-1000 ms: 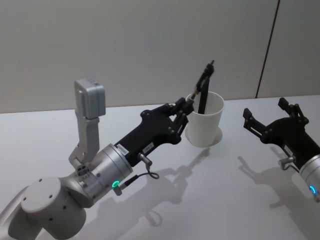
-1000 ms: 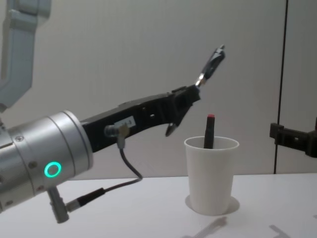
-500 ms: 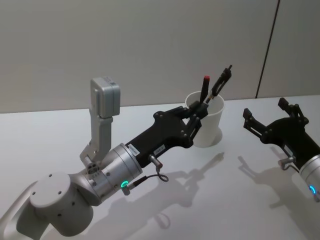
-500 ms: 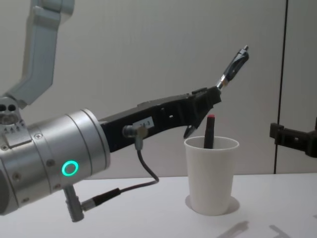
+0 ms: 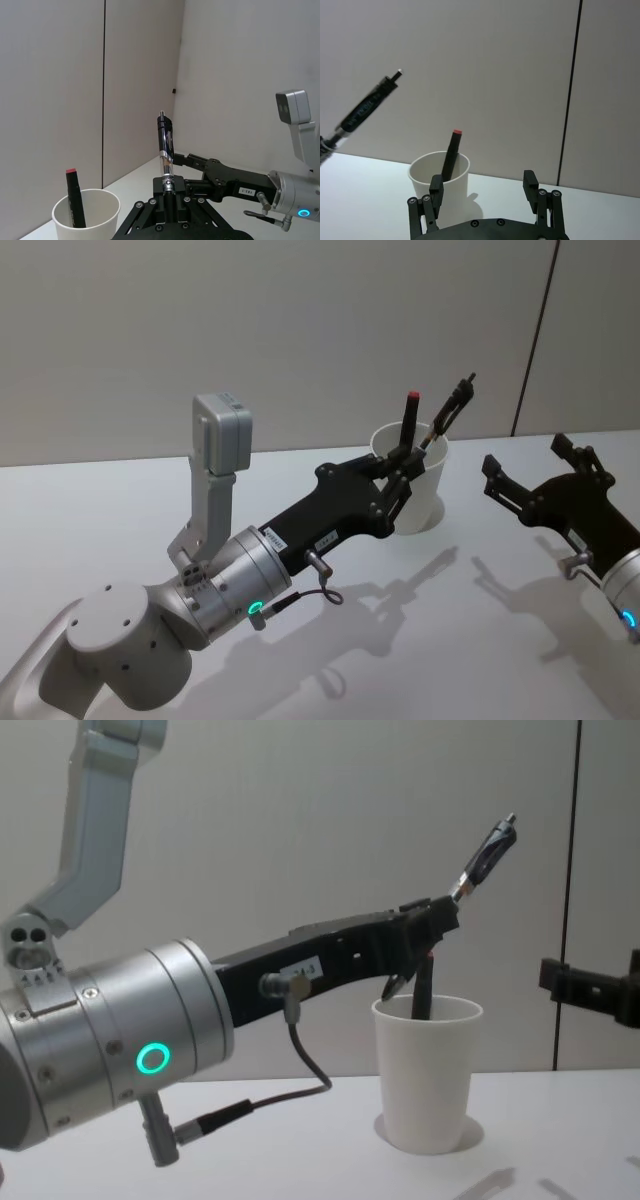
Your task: Place the pen into the pen holder.
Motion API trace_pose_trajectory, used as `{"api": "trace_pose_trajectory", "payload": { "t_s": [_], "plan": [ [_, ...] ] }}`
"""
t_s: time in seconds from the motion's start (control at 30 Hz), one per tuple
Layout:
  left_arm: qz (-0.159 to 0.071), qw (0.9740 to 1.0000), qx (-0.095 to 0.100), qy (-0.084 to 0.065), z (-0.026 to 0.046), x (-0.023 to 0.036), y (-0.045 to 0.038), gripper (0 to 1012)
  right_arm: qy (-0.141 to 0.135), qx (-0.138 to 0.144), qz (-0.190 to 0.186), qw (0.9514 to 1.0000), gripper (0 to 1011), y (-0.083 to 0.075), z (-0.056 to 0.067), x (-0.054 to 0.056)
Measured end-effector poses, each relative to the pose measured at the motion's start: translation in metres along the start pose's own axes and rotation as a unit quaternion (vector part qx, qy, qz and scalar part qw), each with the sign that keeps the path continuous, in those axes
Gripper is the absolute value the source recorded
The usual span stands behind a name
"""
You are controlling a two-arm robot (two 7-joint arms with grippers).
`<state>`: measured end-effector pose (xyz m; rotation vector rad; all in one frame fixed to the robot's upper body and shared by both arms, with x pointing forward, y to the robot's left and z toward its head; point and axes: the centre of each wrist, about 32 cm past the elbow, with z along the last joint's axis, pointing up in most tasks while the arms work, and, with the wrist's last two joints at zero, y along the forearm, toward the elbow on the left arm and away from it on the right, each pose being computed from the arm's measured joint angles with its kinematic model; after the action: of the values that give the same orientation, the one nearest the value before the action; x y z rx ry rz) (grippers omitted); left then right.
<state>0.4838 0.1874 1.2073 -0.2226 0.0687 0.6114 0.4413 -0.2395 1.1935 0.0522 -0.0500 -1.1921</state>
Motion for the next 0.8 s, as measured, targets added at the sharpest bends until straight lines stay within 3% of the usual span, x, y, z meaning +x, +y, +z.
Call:
{"api": "trace_pose_trajectory", "payload": {
  "t_s": [0.43, 0.8],
  "plan": [
    [-0.002, 1.0000, 0.002, -0.001, -0.0001, -0.0003, -0.0010, 123, 0.074, 0.010, 0.046, 0.9961, 1002, -0.017, 0.018, 0.010],
    [-0.003, 1.0000, 0.002, -0.001, 0.0000, -0.0005, -0.0015, 123, 0.156, 0.015, 0.084, 0.9841, 1002, -0.032, 0.032, 0.021]
  ]
}}
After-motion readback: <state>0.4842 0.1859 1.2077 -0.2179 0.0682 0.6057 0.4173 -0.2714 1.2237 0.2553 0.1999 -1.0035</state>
